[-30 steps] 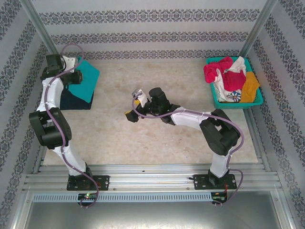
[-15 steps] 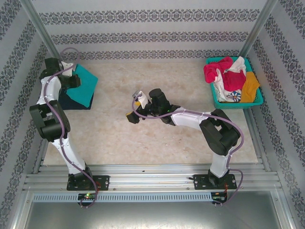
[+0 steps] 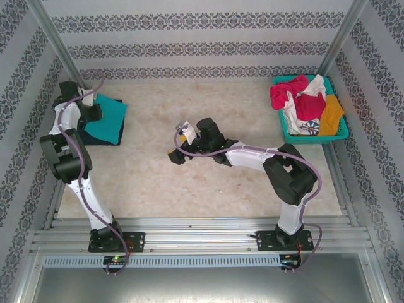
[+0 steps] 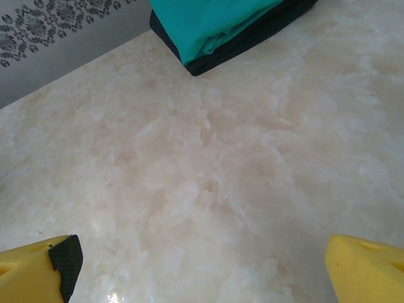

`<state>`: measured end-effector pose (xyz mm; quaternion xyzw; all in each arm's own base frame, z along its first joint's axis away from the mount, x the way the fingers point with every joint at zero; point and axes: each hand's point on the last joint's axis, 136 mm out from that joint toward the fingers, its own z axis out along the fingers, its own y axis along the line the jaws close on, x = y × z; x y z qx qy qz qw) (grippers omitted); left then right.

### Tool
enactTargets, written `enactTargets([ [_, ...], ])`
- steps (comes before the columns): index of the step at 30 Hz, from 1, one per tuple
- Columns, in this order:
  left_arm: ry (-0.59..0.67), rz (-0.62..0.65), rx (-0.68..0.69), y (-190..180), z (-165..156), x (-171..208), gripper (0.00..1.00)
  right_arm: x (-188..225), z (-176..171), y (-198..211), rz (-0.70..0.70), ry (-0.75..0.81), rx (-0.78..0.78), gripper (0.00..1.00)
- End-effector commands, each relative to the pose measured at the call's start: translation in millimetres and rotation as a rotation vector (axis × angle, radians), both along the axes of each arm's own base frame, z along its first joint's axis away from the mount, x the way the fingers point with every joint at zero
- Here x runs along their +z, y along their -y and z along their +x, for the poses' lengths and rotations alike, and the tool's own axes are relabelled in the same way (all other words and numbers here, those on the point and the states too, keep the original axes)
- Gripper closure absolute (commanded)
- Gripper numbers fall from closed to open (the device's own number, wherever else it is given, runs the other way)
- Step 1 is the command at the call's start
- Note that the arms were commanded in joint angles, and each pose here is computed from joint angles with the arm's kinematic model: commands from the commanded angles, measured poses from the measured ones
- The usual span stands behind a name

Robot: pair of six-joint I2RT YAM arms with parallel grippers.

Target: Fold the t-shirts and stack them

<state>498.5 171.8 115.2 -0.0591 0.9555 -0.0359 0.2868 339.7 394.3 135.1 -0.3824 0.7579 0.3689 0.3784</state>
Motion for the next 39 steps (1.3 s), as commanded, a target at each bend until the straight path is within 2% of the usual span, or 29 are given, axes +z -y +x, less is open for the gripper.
enactTargets([
  [1, -0.046, 0.054, 0.072, -25.3, -5.0, -18.4, 1.00, 2.6, 8.1, 0.8, -0.008, 0.012, -0.009, 0.02],
  [4, -0.067, 0.073, 0.103, -33.3, -8.3, -24.3, 0.96, 0.8, 7.7, 1.0, -0.012, 0.008, -0.011, 0.02],
  [6, -0.079, 0.089, 0.123, -38.0, -10.4, -27.9, 0.70, 0.6, 7.8, 0.6, -0.011, 0.004, -0.013, 0.02],
  [8, -0.078, 0.095, 0.133, -39.9, -11.0, -28.8, 0.58, -0.4, 7.6, 0.5, -0.012, 0.000, -0.014, 0.02],
  [11, -0.069, 0.094, 0.165, -42.3, -11.3, -24.0, 0.33, -0.6, 7.5, 0.5, -0.014, -0.002, -0.015, 0.02],
  [13, -0.041, 0.090, 0.185, -41.6, -10.9, -15.0, 0.23, -0.3, 7.3, 0.7, -0.015, -0.003, -0.015, 0.02],
  [15, 0.018, 0.098, 0.218, -42.2, -10.4, 2.6, 0.04, 0.2, 8.3, 1.8, -0.017, -0.001, -0.017, 0.02],
  [16, 0.043, 0.102, 0.232, -42.0, -10.7, 10.0, 0.00, 0.2, 7.9, 1.4, -0.016, 0.000, -0.016, 0.02],
  [21, 0.178, 0.145, 0.223, -21.4, -6.2, 46.2, 0.00, -1.7, 7.9, 0.3, -0.015, -0.011, -0.015, 0.02],
  [25, 0.192, 0.146, 0.179, -2.2, 2.2, 45.9, 0.00, -1.9, 7.9, -1.0, -0.011, -0.017, -0.012, 0.02],
  [31, 0.126, 0.045, 0.174, 4.8, 18.9, 8.3, 0.00, -3.1, 7.4, 1.1, -0.022, -0.018, -0.014, 0.02],
  [39, 0.022, -0.096, 0.322, -27.0, 18.5, -51.3, 0.00, -6.1, 5.9, 6.2, -0.040, -0.023, -0.028, 0.02],
])
